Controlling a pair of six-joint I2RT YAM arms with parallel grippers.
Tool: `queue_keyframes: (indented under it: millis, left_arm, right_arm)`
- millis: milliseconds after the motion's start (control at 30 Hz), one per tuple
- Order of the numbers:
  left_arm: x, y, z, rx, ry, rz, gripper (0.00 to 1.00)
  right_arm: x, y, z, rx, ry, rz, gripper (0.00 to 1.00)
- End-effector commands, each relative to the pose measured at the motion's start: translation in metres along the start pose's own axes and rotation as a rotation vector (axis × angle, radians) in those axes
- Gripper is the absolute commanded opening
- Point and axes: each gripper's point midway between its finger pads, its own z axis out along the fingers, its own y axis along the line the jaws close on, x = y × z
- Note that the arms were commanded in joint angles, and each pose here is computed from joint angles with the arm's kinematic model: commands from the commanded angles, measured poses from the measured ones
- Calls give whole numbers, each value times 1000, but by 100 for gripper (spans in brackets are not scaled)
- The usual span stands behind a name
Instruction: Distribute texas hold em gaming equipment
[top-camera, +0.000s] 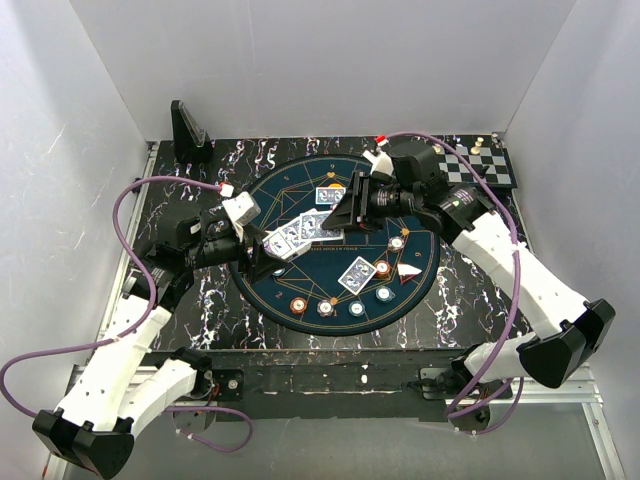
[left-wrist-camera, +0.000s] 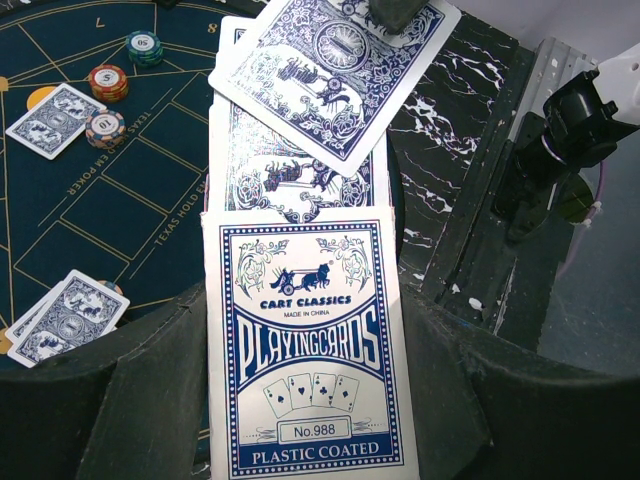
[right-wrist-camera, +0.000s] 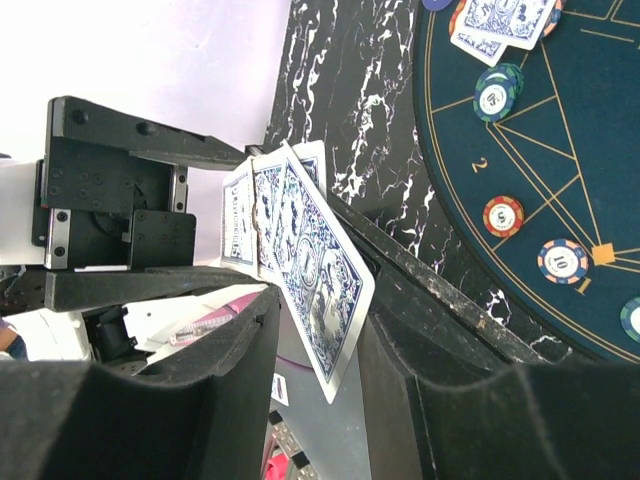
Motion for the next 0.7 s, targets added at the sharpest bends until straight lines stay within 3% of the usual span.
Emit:
queue_keyframes:
  millis: [0, 200, 667]
  left_arm:
    - [-11, -3, -3, 6, -45, 34, 0]
    - [-12, -4, -3, 11, -46, 34, 0]
    - [-13, -4, -4, 9, -48, 31, 0]
  right_arm:
    - [-3, 18, -16, -30, -11, -53, 44]
    - [0, 8, -18, 18, 8, -56, 43]
    - [5, 2, -20, 33, 17, -61, 28]
